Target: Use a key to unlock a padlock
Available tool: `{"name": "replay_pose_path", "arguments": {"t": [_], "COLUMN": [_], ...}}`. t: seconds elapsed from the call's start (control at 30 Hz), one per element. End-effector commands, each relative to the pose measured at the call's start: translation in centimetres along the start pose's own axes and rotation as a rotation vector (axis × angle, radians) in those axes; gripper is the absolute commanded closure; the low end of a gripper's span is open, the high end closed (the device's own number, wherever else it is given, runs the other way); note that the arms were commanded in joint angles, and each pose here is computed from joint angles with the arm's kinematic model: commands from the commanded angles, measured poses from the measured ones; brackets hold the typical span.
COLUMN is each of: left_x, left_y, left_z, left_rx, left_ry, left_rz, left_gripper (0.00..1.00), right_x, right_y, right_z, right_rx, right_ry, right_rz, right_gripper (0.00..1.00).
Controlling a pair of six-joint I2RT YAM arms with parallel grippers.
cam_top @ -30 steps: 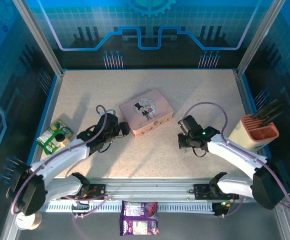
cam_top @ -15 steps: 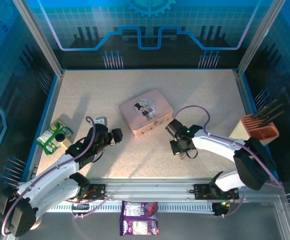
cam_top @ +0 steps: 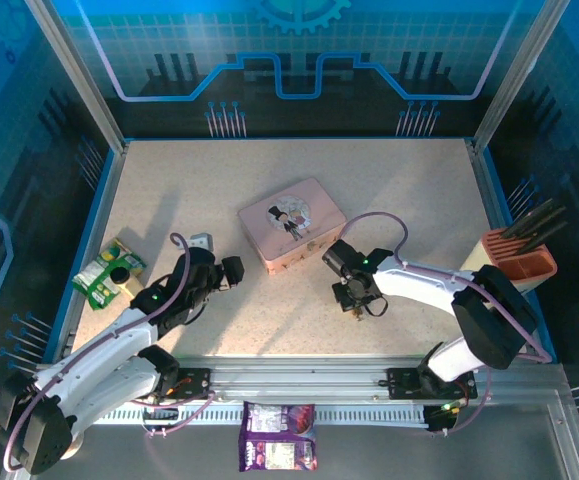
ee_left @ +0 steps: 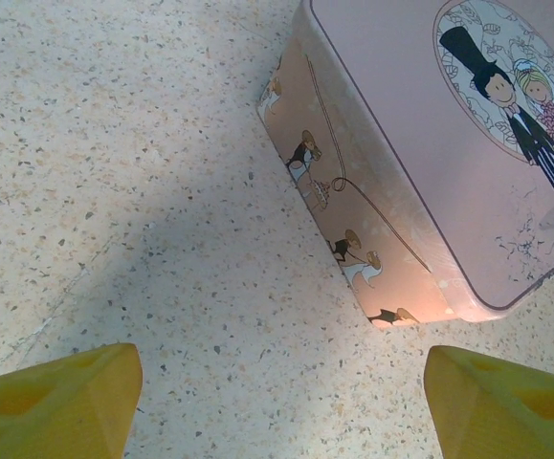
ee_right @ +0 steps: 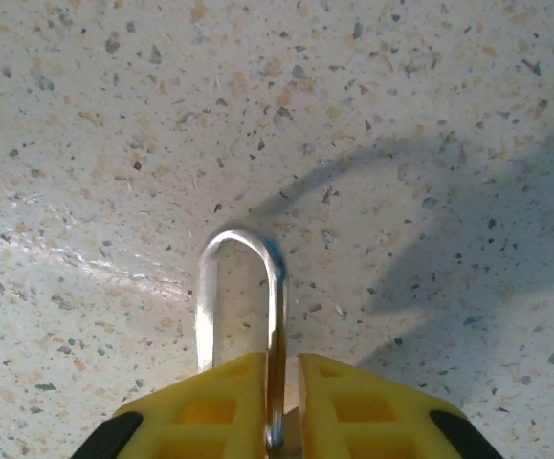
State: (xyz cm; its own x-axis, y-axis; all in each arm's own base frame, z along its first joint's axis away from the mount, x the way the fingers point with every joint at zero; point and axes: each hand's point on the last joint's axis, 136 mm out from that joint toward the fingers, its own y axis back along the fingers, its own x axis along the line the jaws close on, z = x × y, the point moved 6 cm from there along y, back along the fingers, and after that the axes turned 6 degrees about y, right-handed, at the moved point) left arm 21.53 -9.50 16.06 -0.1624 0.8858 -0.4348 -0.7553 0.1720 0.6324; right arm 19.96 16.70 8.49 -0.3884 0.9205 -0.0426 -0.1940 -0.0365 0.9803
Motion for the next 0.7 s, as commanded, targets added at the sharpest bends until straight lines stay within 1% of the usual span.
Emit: {"name": "replay_pose_path", "arguments": {"t": [0.0,0.03,0.07,0.13,0.27,0.33,0.4,0.43,0.47,0.5,0.63,0.67], "left_x": [0.5,0.5,0.5,0.4,0.4,0.2,0.3,0.4,0.7,1.0,1.5,1.6], "left_y": [0.0,-0.1,-0.1,-0.1,0.1,0.3,0.4,0.6,0.8,1.0,1.8,1.9], "left_z": [0.3,0.3,0.4,0.5,1.1,1.6,2.2,2.8,3.4,4.0,6.3,6.8], "left_rx": [-0.015,-0.014,-0.013,-0.012,-0.023,-0.036,-0.057,-0.077,-0.103,-0.124,-0.239,-0.27], "left_ry": [-0.02,-0.02,-0.022,-0.022,-0.032,-0.046,-0.073,-0.083,-0.084,-0.085,-0.075,-0.072], "left_rz": [0.031,0.033,0.034,0.039,0.045,0.04,0.049,0.069,0.098,0.12,0.163,0.167], "left_gripper": [0.21,0.21,0.21,0.21,0.21,0.2,0.16,0.11,0.03,0.01,0.01,0.01], "right_x": [0.9,1.1,1.3,1.3,0.5,-0.1,-1.0,-1.4,-2.0,-2.5,-4.9,-5.4], "right_y": [1.0,1.2,1.4,1.8,3.7,5.0,6.2,7.8,8.8,9.7,12.8,13.2], "right_z": [0.4,0.4,0.4,0.5,0.9,1.2,1.4,2.3,2.7,3.1,4.4,4.7], "right_rx": [-0.019,-0.021,-0.021,-0.031,-0.08,-0.119,-0.16,-0.221,-0.265,-0.304,-0.477,-0.517], "right_ry": [0.026,0.029,0.03,0.028,0.026,0.025,0.025,0.022,0.015,0.008,-0.041,-0.058], "right_rz": [0.059,0.085,0.103,0.114,0.111,0.107,0.095,0.094,0.08,0.07,0.026,0.024], "right_gripper": [0.72,0.65,0.6,0.53,0.45,0.44,0.43,0.42,0.41,0.4,0.31,0.29]}}
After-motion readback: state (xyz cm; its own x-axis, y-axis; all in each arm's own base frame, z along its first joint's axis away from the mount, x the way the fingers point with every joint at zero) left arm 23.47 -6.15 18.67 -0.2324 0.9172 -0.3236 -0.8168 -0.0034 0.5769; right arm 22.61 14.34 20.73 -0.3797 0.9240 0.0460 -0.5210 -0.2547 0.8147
